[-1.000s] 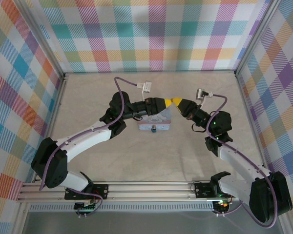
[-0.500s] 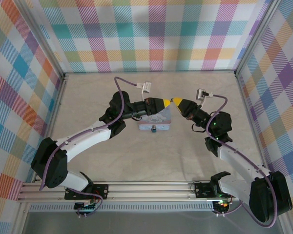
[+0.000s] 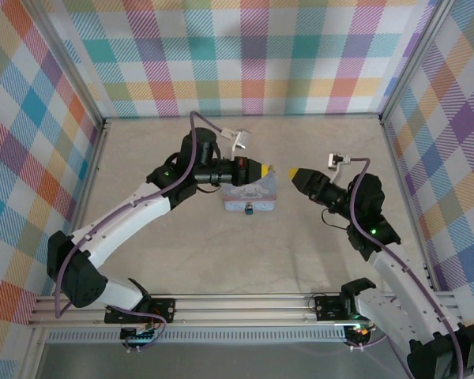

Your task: Unlock a padlock with a key

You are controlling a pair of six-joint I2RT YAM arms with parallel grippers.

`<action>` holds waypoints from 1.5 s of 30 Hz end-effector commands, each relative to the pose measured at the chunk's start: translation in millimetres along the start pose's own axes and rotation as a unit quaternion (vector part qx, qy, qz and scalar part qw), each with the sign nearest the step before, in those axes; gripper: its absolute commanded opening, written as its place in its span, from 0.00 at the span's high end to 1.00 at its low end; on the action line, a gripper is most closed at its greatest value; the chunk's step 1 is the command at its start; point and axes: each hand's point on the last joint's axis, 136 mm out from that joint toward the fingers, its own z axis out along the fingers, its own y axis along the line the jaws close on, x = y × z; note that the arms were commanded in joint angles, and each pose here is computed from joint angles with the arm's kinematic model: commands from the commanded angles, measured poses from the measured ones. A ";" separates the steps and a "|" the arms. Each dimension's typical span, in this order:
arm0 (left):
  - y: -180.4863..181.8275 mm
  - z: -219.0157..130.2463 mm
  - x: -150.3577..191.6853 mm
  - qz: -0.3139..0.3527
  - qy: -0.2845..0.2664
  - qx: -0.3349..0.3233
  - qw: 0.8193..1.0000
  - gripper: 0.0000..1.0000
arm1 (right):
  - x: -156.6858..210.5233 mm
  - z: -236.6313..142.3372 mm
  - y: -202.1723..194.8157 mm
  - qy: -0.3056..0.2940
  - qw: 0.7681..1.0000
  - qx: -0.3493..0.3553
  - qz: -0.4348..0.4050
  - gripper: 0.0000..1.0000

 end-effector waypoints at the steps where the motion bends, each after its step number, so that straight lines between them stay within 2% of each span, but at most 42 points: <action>1: 28.0 -17.6 42.1 0.014 0.097 -0.081 0.992 1.00 | 21.0 -5.4 -39.1 0.060 0.992 0.103 -0.036 0.44; 3: 28.8 -19.1 52.7 0.016 0.133 -0.083 0.987 1.00 | 26.0 -1.0 -34.0 0.085 0.991 0.084 -0.067 0.54; 7: 22.9 -19.3 67.3 0.019 0.193 -0.063 0.979 1.00 | 33.1 5.2 -8.6 0.123 0.988 0.013 -0.086 0.58; 10: 12.3 -19.8 70.2 0.026 0.211 -0.033 0.977 1.00 | 43.1 12.1 13.3 0.164 0.981 -0.065 -0.078 0.64; 14: -0.5 -21.1 67.2 0.039 0.211 -0.001 0.977 1.00 | 50.1 12.1 27.4 0.173 0.973 -0.132 -0.073 0.66; 19: -17.4 -20.3 66.4 0.044 0.208 0.051 0.976 1.00 | 54.7 9.8 35.9 0.185 0.966 -0.165 -0.071 0.62; 29: -20.5 -17.3 60.3 0.050 0.193 0.059 0.978 1.00 | 71.2 9.2 46.9 0.224 0.952 -0.199 -0.070 0.69; 35: -21.8 -18.7 56.1 0.058 0.180 0.056 0.980 1.00 | 81.5 4.6 52.3 0.243 0.943 -0.214 -0.075 0.63; 41: -21.0 -17.5 57.1 0.057 0.182 0.057 0.980 1.00 | 89.0 0.9 55.8 0.257 0.937 -0.221 -0.080 0.70; 45: -21.1 -17.2 57.6 0.057 0.182 0.059 0.980 1.00 | 90.2 0.3 55.2 0.259 0.937 -0.219 -0.082 0.79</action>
